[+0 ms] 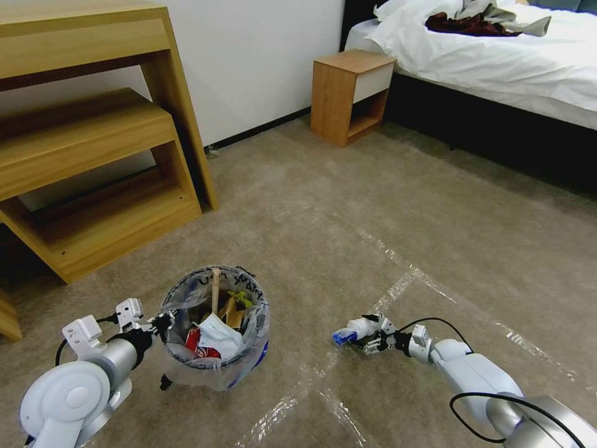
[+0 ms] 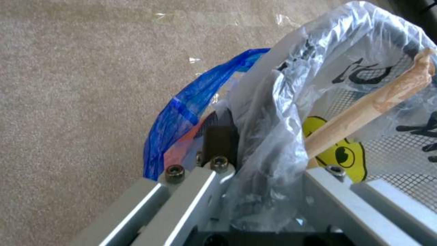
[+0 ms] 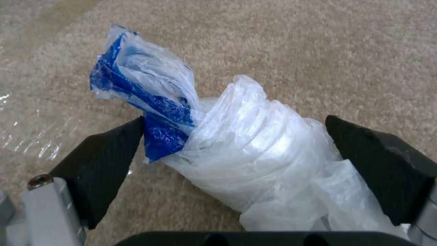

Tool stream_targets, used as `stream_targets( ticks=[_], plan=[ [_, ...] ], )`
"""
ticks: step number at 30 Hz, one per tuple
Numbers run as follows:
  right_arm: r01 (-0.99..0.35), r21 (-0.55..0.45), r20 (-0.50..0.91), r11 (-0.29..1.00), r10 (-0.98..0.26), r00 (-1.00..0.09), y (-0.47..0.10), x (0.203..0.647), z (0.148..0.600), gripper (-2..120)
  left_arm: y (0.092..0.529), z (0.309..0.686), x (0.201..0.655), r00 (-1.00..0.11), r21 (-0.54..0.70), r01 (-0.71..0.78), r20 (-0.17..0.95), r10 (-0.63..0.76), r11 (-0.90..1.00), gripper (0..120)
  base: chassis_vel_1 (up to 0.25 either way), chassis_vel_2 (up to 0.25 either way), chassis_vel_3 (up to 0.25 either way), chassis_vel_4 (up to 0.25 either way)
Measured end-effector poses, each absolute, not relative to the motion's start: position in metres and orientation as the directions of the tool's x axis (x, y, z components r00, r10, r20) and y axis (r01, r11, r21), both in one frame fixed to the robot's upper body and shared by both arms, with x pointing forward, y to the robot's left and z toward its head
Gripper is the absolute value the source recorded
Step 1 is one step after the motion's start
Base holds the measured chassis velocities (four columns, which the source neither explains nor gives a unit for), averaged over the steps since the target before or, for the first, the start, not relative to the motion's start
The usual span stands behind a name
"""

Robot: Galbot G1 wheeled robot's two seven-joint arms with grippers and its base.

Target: Pick up the trash bin and place the garbage on the floor into it.

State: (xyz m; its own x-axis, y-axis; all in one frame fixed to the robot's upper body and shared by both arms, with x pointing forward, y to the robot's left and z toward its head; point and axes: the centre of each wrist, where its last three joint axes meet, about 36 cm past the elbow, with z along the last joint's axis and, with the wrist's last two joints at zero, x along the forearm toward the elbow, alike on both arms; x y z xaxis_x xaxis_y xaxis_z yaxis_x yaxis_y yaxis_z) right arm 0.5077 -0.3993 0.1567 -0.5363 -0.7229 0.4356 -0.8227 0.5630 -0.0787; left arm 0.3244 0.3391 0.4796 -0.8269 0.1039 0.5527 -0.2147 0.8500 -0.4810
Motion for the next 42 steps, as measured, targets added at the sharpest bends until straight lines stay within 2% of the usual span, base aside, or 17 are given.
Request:
stream_targets(
  ticks=[8,15,21,22,25,26,33,36,37,38,40,42],
  plan=[
    [-0.828,-0.075,0.432,0.555,-0.731,-0.529,-0.396,0.511,0.159,100,0.34,0.477,0.327,-0.826,-0.48,-0.219,0.555,0.101,0.85,0,0.0,0.0,0.0,0.0],
    [-0.847,-0.062,0.401,0.527,-0.764,-0.505,-0.389,0.516,0.164,95,0.34,0.476,0.331,-0.826,-0.478,-0.218,0.555,0.1,0.851,0,0.0,0.0,0.0,0.0],
    [-0.852,-0.062,0.397,0.52,-0.771,-0.499,-0.386,0.52,0.166,70,0.34,0.475,0.335,-0.825,-0.479,-0.219,0.556,0.1,0.85,0,0.0,0.0,0.0,0.0],
    [-0.852,-0.062,0.397,0.52,-0.771,-0.499,-0.386,0.52,0.166,70,0.34,0.475,0.335,-0.825,-0.479,-0.219,0.556,0.1,0.85,0,0.0,0.0,0.0,0.0],
    [-0.85,-0.059,0.392,0.523,-0.771,-0.502,-0.387,0.52,0.166,54,0.34,0.474,0.337,-0.825,-0.48,-0.22,0.556,0.101,0.849,0,0.0,0.0,0.0,0.0],
    [-0.85,-0.059,0.392,0.523,-0.771,-0.502,-0.387,0.52,0.166,54,0.34,0.474,0.337,-0.825,-0.48,-0.22,0.556,0.101,0.849,0,0.0,0.0,0.0,0.0],
    [-0.858,-0.055,0.385,0.511,-0.782,-0.491,-0.386,0.522,0.167,28,0.341,0.473,0.337,-0.824,-0.48,-0.224,0.558,0.098,0.848,0,0.0,0.0,0.0,0.0],
    [-0.858,-0.057,0.38,0.51,-0.784,-0.491,-0.384,0.522,0.167,21,0.341,0.473,0.337,-0.825,-0.48,-0.225,0.557,0.097,0.848,0,0.0,0.0,0.0,0.0],
    [-0.858,-0.059,0.374,0.51,-0.786,-0.493,-0.381,0.524,0.168,13,0.341,0.473,0.337,-0.825,-0.479,-0.226,0.557,0.095,0.848,0,0.0,0.0,0.0,0.0],
    [-0.858,-0.059,0.374,0.51,-0.786,-0.493,-0.381,0.524,0.168,13,0.341,0.473,0.337,-0.825,-0.479,-0.226,0.557,0.095,0.848,0,0.0,0.0,0.0,0.0],
    [-0.858,-0.066,0.361,0.51,-0.789,-0.497,-0.377,0.525,0.168,3,0.341,0.473,0.337,-0.826,-0.478,-0.226,0.556,0.093,0.849,0,0.0,0.0,0.0,0.0],
    [-0.858,-0.07,0.356,0.509,-0.791,-0.498,-0.375,0.527,0.169,0,0.341,0.474,0.337,-0.827,-0.478,-0.227,0.555,0.092,0.849,0,0.0,0.0,0.0,0.0]
  ],
)
